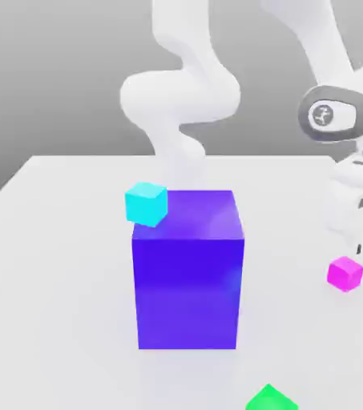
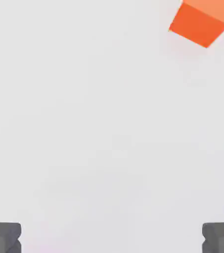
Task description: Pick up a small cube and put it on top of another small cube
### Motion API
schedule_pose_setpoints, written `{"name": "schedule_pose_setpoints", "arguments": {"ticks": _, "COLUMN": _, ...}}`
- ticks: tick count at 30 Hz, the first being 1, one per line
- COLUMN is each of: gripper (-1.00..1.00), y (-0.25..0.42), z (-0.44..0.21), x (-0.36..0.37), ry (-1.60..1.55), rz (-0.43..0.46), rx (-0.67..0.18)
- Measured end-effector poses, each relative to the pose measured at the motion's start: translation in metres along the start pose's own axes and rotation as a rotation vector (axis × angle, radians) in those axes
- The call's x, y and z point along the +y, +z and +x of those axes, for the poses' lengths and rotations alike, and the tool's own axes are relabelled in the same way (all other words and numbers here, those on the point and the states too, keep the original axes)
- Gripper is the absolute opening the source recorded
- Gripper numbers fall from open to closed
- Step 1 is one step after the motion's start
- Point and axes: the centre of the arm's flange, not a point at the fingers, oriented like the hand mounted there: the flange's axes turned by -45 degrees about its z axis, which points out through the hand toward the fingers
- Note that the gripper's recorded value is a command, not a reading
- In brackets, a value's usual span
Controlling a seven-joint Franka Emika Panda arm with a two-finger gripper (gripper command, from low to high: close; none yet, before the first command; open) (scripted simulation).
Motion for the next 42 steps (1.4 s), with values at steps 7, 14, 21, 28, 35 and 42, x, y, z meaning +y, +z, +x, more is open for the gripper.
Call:
{"name": "schedule_pose_setpoints", "arguments": {"ticks": 7, "gripper": 0.0, "y": 0.048, "z": -0.021, "x": -0.02, "ry": -0.016, "rz": 0.034, "rx": -0.043}}
{"name": "schedule_pose_setpoints", "arguments": {"ticks": 14, "gripper": -1.0, "y": 0.085, "z": -0.026, "x": -0.019, "ry": -0.02, "rz": 0.026, "rx": -0.048}}
{"name": "schedule_pose_setpoints", "arguments": {"ticks": 21, "gripper": -1.0, "y": 0.08, "z": -0.025, "x": -0.02, "ry": -0.019, "rz": 0.029, "rx": -0.045}}
{"name": "schedule_pose_setpoints", "arguments": {"ticks": 28, "gripper": -1.0, "y": 0.038, "z": -0.021, "x": -0.02, "ry": -0.017, "rz": 0.034, "rx": -0.042}}
{"name": "schedule_pose_setpoints", "arguments": {"ticks": 35, "gripper": -1.0, "y": 0.012, "z": 0.042, "x": 0.046, "ry": 0.066, "rz": 0.027, "rx": -0.046}}
{"name": "schedule_pose_setpoints", "arguments": {"ticks": 42, "gripper": -1.0, "y": -0.007, "z": 0.128, "x": 0.239, "ry": 0.252, "rz": 0.022, "rx": -0.048}}
